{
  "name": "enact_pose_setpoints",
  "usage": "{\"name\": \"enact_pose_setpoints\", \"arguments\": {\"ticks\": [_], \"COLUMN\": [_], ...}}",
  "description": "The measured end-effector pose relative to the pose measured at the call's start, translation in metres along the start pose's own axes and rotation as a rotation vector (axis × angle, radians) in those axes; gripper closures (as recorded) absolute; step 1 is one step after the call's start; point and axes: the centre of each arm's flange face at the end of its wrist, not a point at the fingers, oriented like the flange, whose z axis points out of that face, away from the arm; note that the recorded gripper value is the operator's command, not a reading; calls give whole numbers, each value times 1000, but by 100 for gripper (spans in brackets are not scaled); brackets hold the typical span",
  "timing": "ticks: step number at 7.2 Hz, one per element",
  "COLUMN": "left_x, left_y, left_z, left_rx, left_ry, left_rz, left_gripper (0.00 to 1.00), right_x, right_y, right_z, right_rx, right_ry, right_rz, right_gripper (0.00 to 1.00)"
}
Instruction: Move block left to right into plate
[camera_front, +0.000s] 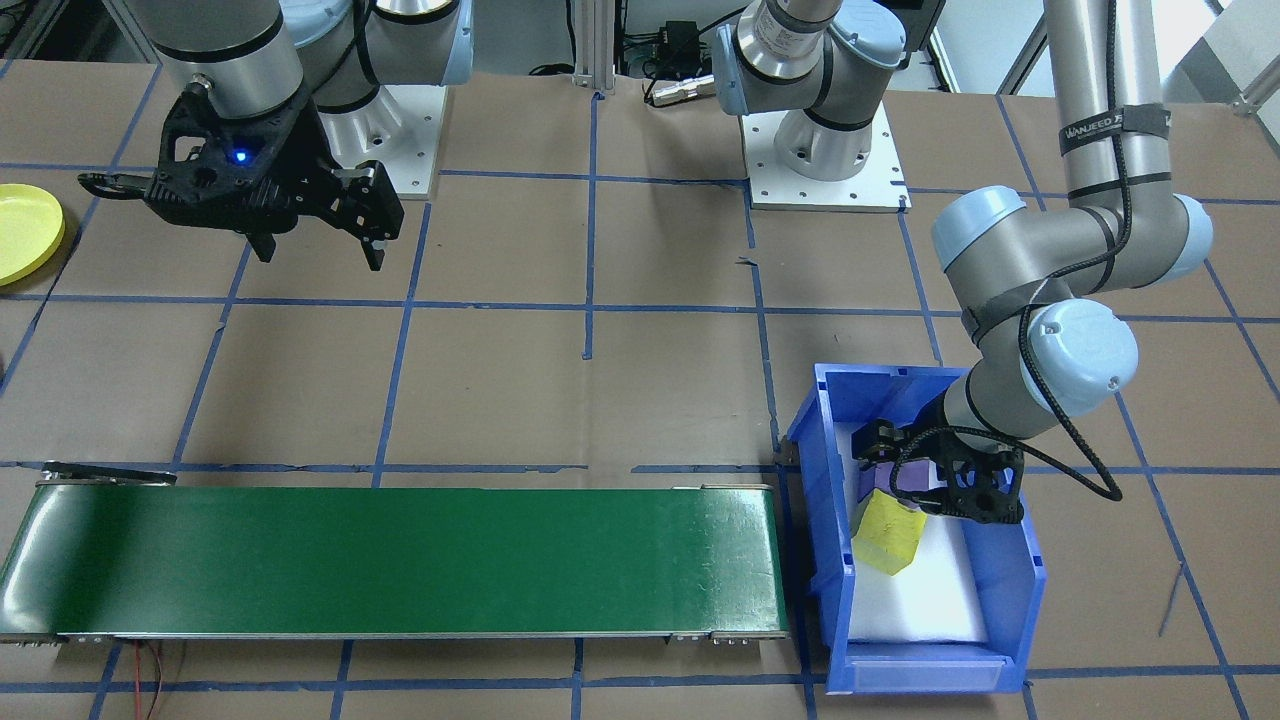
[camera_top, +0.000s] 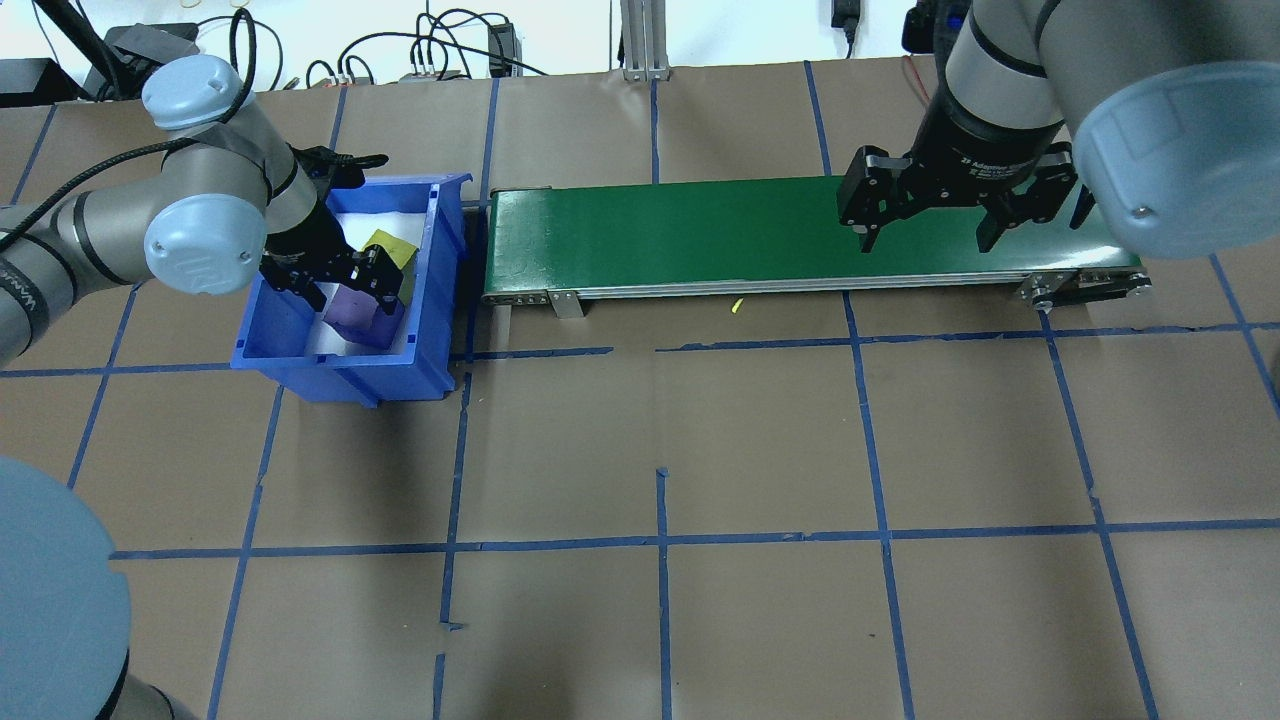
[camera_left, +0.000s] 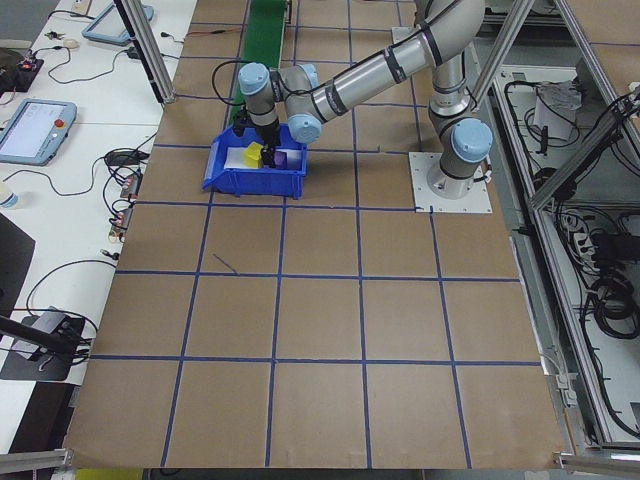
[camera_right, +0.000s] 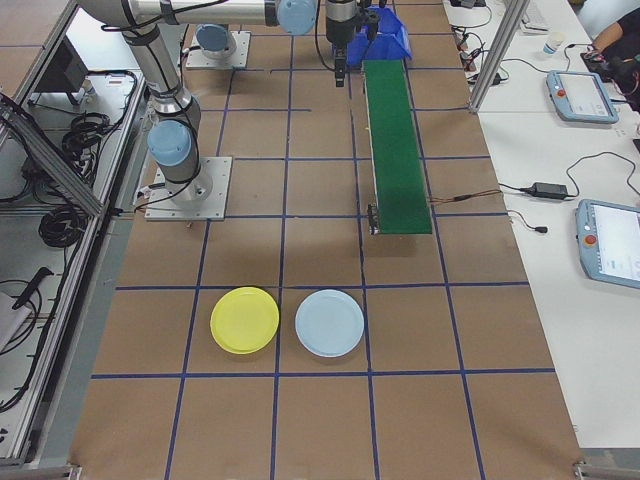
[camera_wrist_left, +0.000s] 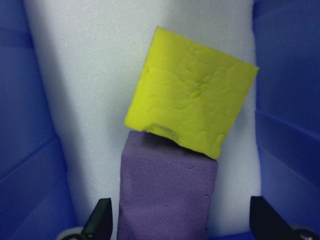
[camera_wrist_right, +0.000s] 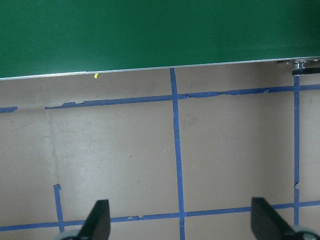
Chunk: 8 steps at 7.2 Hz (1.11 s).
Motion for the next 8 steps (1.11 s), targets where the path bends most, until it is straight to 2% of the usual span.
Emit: {"name": "enact_pose_setpoints", "arguments": {"ticks": [2, 4, 5, 6, 8], "left_x": [-1, -1, 0, 4, 18], "left_y": [-1, -1, 0, 7, 27], "left_z": [4, -4, -22, -53, -122], "left_rx": [-1, 12, 36, 55, 66], "left_ry": [2, -8, -18, -25, -24], "left_rz": [5, 7, 3, 3, 2], "left_gripper": [84, 86, 86, 86, 85], "right_x": [0, 0, 0, 0, 0], "right_y": [0, 0, 0, 0, 0], "right_z": [0, 0, 0, 0, 0], "right_rx": [1, -1, -2, -2, -2], "right_ry": [0, 0, 1, 1, 2], "right_rz": [0, 0, 0, 0, 0], "right_gripper": [0, 0, 0, 0, 0]}}
